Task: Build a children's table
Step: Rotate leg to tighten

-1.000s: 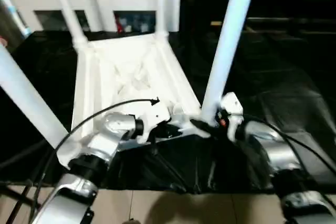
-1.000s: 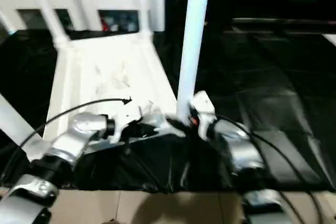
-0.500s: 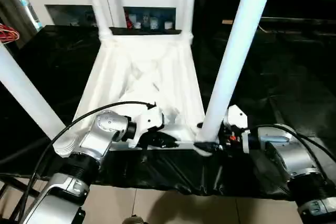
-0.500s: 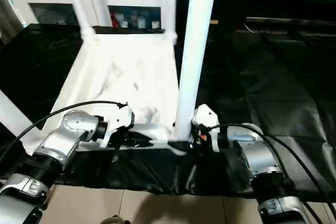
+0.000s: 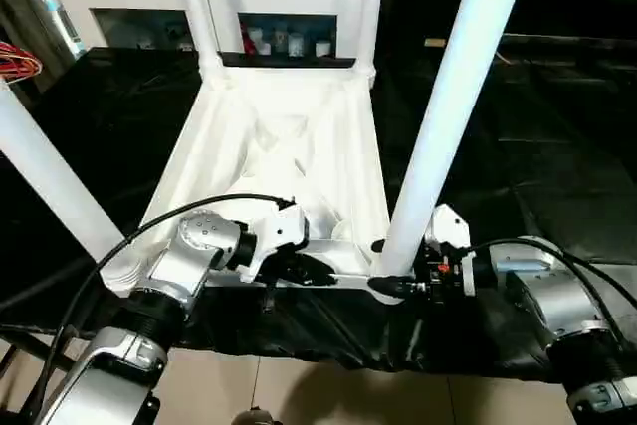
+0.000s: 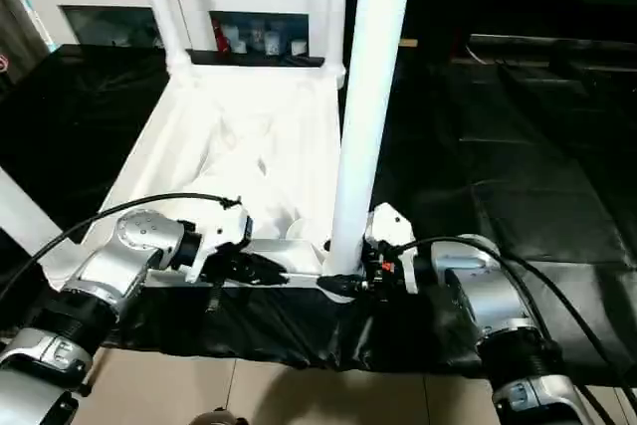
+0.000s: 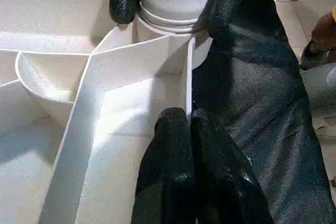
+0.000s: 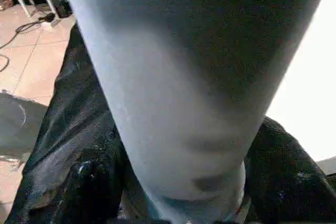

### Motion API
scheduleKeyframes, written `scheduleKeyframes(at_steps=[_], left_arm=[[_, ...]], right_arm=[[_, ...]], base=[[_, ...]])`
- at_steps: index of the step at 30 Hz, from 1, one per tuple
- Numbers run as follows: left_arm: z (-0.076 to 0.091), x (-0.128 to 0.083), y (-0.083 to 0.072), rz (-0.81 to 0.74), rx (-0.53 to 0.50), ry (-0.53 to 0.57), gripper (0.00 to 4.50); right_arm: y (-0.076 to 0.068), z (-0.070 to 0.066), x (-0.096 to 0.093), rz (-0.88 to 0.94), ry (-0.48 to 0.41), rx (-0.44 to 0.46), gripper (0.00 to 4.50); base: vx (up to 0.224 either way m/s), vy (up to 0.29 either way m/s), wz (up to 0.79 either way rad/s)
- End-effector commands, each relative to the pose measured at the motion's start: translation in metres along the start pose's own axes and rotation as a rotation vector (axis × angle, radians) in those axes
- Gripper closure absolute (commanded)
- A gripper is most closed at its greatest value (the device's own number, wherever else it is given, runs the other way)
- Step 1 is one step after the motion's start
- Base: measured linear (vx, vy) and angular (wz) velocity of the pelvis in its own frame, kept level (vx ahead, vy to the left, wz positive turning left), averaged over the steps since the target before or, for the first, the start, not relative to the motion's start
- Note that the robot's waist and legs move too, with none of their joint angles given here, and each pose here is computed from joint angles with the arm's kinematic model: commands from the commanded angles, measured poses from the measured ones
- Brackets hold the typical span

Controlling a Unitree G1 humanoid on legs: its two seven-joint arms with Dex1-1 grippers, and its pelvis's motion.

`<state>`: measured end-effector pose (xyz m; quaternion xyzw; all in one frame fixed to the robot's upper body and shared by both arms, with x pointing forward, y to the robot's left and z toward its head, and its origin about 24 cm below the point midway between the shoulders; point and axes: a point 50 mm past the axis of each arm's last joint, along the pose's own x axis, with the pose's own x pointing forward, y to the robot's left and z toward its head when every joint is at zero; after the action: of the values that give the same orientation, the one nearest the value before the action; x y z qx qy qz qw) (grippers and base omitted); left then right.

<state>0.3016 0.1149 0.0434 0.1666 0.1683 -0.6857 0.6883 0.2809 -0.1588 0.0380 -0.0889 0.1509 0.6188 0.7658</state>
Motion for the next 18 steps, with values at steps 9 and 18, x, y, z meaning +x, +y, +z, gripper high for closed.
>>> scheduleKeyframes(at_steps=[9,18], left_arm=[[0.024,0.021,0.020,0.252,0.025,-0.061,4.50],[0.041,0.059,0.023,0.447,-0.025,-0.107,4.50]], right_arm=[[0.006,-0.007,0.044,-0.156,-0.094,0.098,1.87],[-0.019,-0.010,0.077,-0.634,-0.121,0.303,1.88]], base=[[0.000,0.000,0.00],[0.000,0.000,0.00]])
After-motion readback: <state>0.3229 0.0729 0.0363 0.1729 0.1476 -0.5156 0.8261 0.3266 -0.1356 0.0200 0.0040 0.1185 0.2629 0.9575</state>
